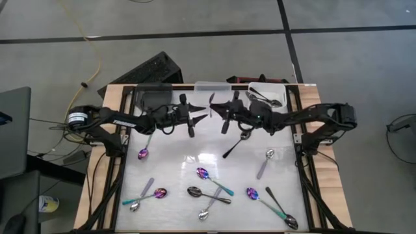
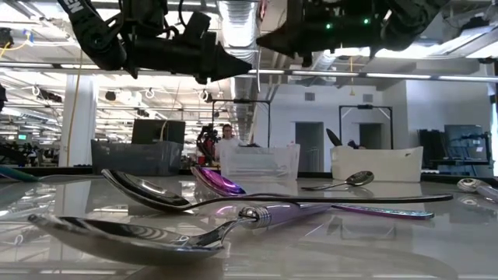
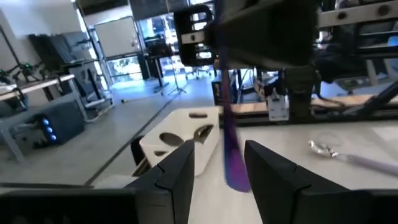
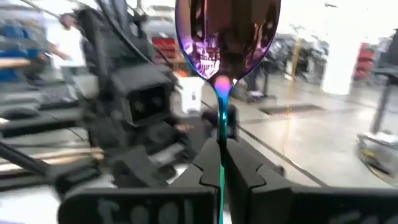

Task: Sort silverware by color (type)
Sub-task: Put the blue spoon into the black bin

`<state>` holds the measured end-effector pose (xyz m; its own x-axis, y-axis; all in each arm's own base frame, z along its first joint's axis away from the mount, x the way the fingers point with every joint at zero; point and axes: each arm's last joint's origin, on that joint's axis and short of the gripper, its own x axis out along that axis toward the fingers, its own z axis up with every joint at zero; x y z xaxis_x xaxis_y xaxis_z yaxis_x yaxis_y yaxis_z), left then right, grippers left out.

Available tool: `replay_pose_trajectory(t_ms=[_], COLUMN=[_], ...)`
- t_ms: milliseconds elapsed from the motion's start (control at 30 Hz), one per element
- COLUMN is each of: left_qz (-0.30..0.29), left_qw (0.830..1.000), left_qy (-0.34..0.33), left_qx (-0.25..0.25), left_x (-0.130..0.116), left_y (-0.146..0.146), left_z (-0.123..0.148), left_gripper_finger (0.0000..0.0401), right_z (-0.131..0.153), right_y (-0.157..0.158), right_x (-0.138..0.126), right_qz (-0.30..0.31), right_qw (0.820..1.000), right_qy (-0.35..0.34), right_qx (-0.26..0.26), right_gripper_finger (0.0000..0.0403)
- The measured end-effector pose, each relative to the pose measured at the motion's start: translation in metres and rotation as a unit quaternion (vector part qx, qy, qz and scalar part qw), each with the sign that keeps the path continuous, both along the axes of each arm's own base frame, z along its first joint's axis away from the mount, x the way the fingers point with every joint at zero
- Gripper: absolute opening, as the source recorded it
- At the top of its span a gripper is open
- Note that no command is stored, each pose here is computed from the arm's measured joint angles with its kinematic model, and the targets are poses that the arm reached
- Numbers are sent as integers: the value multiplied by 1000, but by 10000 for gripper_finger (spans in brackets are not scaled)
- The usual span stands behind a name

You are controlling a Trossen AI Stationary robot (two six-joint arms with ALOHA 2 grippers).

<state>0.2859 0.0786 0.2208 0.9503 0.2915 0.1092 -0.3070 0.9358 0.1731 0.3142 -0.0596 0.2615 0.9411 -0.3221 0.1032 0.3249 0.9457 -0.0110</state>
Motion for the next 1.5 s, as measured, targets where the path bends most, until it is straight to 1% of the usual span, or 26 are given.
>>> replay_pose_trajectory(t_ms=[100,267,433,533,700,833,1067,1267,1367,1500], left_qz=[4,7,17,18,10,47,58,98,97,100], left_qw=[1000,999,999,999,999,998,998,995,994,994], left_qy=[4,-4,-15,-21,-5,8,7,8,8,11], left_qx=[-6,-32,-34,-26,-30,-37,-39,-34,-39,-34], left_x=[0,0,4,14,37,44,44,44,44,44], left_y=[0,1,2,5,10,14,13,12,12,13], left_z=[-1,-2,5,13,8,5,4,4,4,4], left_gripper_finger=[130,130,130,130,130,130,130,128,102,22], right_z=[-1,1,4,3,3,2,1,2,1,1], right_y=[-7,-12,-12,-11,-8,-6,-7,-10,-10,-11], right_x=[-1,-3,-3,-3,-2,-1,-2,-2,-2,-2], right_qz=[-14,-24,-23,-22,-15,-15,-25,-31,-31,-34], right_qw=[1000,1000,1000,1000,1000,1000,1000,999,999,999], right_qy=[2,-6,-17,-13,-13,-9,-2,-4,-1,1], right_qx=[1,-1,-6,-5,-5,-4,-11,-13,-17,-15], right_gripper_finger=[26,26,26,26,26,26,26,27,29,46])
